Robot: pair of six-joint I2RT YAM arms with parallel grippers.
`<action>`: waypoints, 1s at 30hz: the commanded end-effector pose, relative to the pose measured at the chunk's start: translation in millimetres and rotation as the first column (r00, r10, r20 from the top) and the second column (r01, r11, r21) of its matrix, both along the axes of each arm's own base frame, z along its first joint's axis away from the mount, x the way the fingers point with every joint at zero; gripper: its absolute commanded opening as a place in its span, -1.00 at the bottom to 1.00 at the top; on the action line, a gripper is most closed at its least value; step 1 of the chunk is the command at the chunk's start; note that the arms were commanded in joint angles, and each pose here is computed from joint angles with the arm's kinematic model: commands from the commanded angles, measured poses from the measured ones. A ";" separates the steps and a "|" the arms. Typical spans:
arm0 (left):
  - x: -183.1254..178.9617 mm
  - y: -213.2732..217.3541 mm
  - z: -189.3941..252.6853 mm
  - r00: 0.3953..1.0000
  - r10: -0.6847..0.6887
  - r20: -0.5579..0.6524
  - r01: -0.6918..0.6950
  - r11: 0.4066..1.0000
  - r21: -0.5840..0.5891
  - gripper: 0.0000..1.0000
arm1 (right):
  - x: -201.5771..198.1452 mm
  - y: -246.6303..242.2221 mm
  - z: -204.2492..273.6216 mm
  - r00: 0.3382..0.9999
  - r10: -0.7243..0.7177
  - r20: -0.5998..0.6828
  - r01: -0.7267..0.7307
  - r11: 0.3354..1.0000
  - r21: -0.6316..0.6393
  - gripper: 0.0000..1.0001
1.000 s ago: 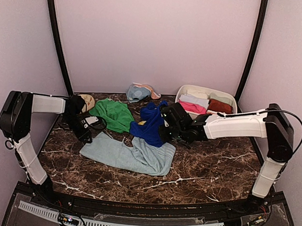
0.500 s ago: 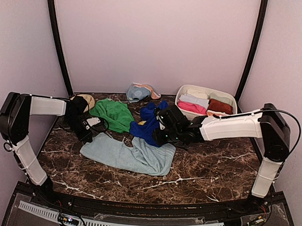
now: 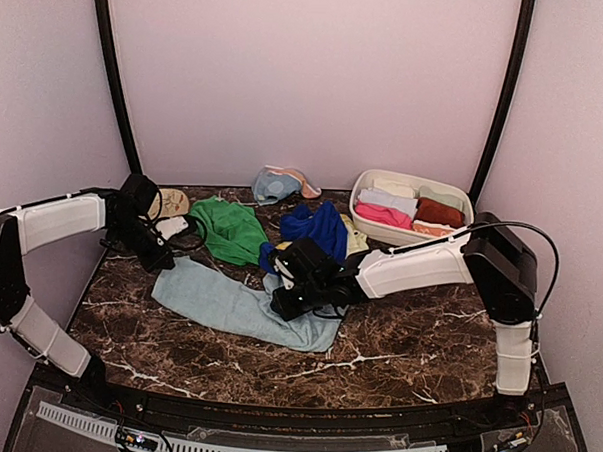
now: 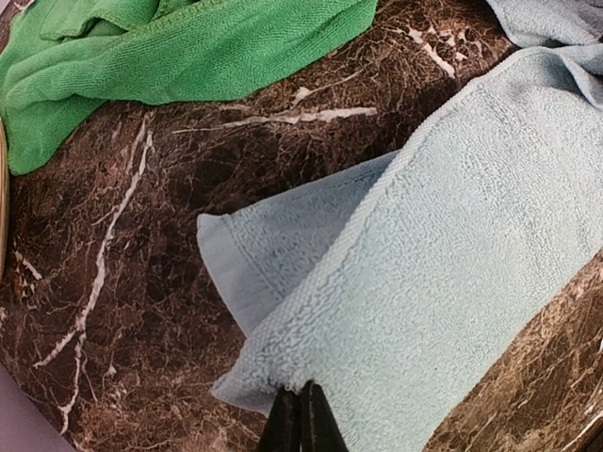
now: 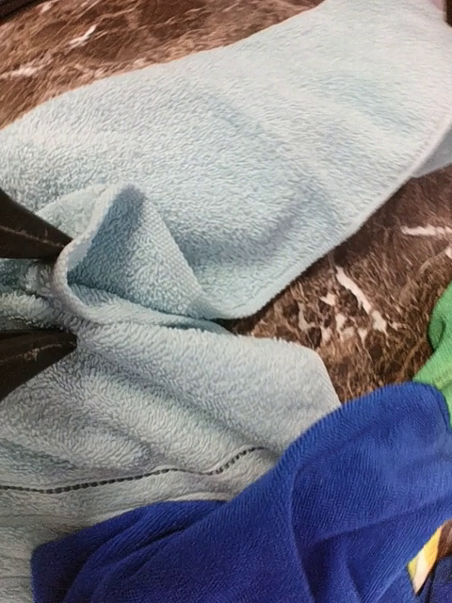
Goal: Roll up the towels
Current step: Pick up the towel from the center of the board, then flatten out the towel at the center of the board.
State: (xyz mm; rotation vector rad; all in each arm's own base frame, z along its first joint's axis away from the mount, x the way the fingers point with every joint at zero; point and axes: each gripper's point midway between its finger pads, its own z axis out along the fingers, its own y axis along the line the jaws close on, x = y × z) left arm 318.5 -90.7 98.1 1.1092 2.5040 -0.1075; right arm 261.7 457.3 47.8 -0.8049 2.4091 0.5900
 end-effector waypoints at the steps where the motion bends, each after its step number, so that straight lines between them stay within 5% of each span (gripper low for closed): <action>1: -14.5 4.6 9.4 1.000 0.016 -0.003 -0.016 1.000 0.008 -1.00 | 4.8 3.5 8.6 1.000 -0.020 0.006 0.020 1.000 0.018 -0.96; 9: 2.6 7.5 70.9 0.985 0.036 0.169 -0.037 0.999 0.000 -1.00 | 23.1 -20.2 88.8 0.979 -0.133 0.156 0.115 0.987 0.115 -1.00; 20: 17.5 18.0 196.7 0.869 0.081 0.489 -0.079 0.997 -0.024 -1.00 | 20.1 -102.4 211.7 0.886 -0.349 0.305 0.268 0.923 0.276 -1.00; 30: -17.5 -34.2 228.5 0.898 0.025 0.440 0.117 0.949 -0.293 -1.00 | -3.2 -170.3 250.5 0.843 -0.397 0.363 0.318 0.912 0.258 -1.00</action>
